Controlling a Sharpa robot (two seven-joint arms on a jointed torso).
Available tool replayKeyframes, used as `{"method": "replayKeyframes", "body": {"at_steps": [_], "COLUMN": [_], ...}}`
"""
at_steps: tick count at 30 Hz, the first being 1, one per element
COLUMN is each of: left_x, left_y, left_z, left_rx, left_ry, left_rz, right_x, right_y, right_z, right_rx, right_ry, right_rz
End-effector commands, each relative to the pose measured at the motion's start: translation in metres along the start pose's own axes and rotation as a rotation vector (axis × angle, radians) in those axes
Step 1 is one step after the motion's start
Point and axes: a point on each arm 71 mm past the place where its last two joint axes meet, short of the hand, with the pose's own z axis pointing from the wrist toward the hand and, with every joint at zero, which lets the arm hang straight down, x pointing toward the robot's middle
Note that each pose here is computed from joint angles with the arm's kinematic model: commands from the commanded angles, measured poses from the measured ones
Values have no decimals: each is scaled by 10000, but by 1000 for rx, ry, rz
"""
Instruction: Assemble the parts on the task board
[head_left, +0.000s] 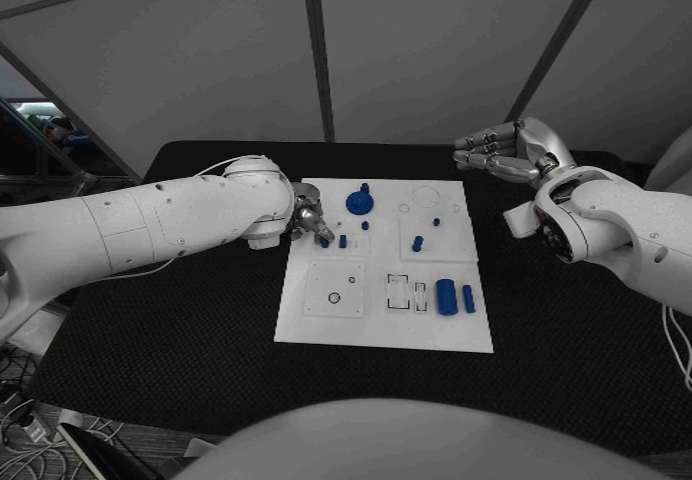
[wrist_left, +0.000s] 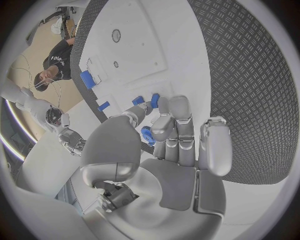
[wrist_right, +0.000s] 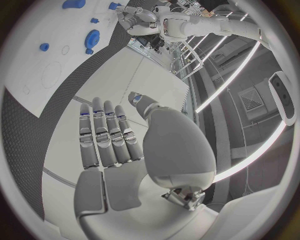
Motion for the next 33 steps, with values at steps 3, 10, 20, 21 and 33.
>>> {"method": "replayKeyframes", "body": {"at_steps": [3, 10, 20, 21, 33], "left_x": [18, 8, 0, 1, -2], "left_y": [41, 66, 89, 90, 111], "left_z": [11, 16, 25, 26, 26], "left_rx": [-20, -26, -34, -34, -38], "left_ry": [11, 9, 14, 15, 19], "left_rz": [6, 4, 6, 7, 8], "right_x": [1, -2, -5, -5, -6], "right_y": [19, 18, 17, 17, 16], "right_z": [1, -1, -2, -1, 0], "right_rx": [-10, -10, -10, -10, -10], "right_ry": [4, 3, 2, 2, 2], "right_rz": [0, 0, -1, -1, -1]}}
